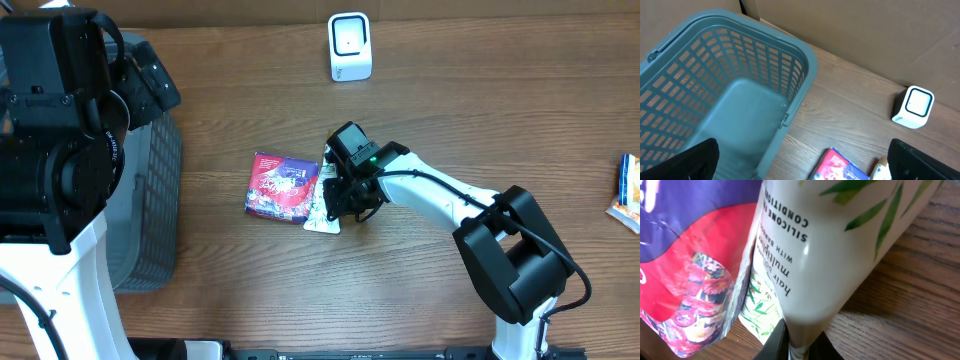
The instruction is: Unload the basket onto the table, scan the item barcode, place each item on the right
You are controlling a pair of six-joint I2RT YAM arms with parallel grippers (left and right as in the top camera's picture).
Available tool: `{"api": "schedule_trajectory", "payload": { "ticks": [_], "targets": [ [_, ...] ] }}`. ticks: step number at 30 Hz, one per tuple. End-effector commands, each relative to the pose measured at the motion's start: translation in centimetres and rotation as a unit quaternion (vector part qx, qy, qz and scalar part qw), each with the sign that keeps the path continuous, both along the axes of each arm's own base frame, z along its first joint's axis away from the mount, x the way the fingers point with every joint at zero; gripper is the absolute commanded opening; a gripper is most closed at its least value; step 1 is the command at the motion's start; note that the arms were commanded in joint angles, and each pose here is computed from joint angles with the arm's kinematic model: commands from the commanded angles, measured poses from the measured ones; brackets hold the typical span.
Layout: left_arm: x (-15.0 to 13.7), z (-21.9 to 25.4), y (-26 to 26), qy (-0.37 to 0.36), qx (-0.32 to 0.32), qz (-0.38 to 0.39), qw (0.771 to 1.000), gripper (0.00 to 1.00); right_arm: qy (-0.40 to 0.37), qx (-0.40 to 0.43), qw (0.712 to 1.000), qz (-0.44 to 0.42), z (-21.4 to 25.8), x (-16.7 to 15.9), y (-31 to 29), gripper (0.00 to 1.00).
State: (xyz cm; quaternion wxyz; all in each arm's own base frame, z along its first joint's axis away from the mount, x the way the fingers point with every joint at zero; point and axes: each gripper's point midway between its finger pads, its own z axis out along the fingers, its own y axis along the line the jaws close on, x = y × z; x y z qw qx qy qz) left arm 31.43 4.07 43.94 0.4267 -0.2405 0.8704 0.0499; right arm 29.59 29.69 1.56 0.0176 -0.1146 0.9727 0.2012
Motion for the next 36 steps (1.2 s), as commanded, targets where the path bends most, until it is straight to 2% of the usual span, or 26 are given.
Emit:
{"api": "schedule_trajectory", "payload": {
  "ticks": [1,6,11,16,20,22,26,30,36],
  "targets": [
    [0.2,0.0,0.4,-0.002,0.001,0.011,1.0,1.0,-0.012,-0.05,0.999,-0.009,-0.9,0.4,-1.8,0.04],
    [0.2,0.0,0.4,-0.002,0.001,0.011,1.0,1.0,-0.09,-0.151,0.984,-0.031,2.2,2.4,-6.8,0.04],
    [0.2,0.0,0.4,-0.002,0.001,0.011,1.0,1.0,-0.162,-0.28,0.944,-0.059,6.1,3.3,-12.7,0.04],
    [0.2,0.0,0.4,-0.002,0.001,0.011,1.0,1.0,-0.171,-0.397,0.899,-0.065,7.9,2.2,-17.6,0.04],
    [0.2,0.0,0.4,-0.002,0.001,0.011,1.0,1.0,-0.177,-0.492,0.85,-0.066,9.9,1.1,-21.2,0.04],
    [0.2,0.0,0.4,-0.002,0.001,0.011,1.0,1.0,-0.169,-0.514,0.84,-0.054,10.3,0.5,-22.0,0.04],
    [0.2,0.0,0.4,-0.002,0.001,0.011,1.0,1.0,-0.159,-0.527,0.834,-0.029,10.6,-0.6,-21.8,0.04],
    [0.2,0.0,0.4,-0.002,0.001,0.011,1.0,1.0,-0.166,-0.513,0.842,-0.007,10.2,-1.2,-20.0,0.04],
    [0.2,0.0,0.4,-0.002,0.001,0.011,1.0,1.0,-0.132,-0.425,0.893,0.069,7.6,-3.0,-15.0,0.04]
  ]
}}
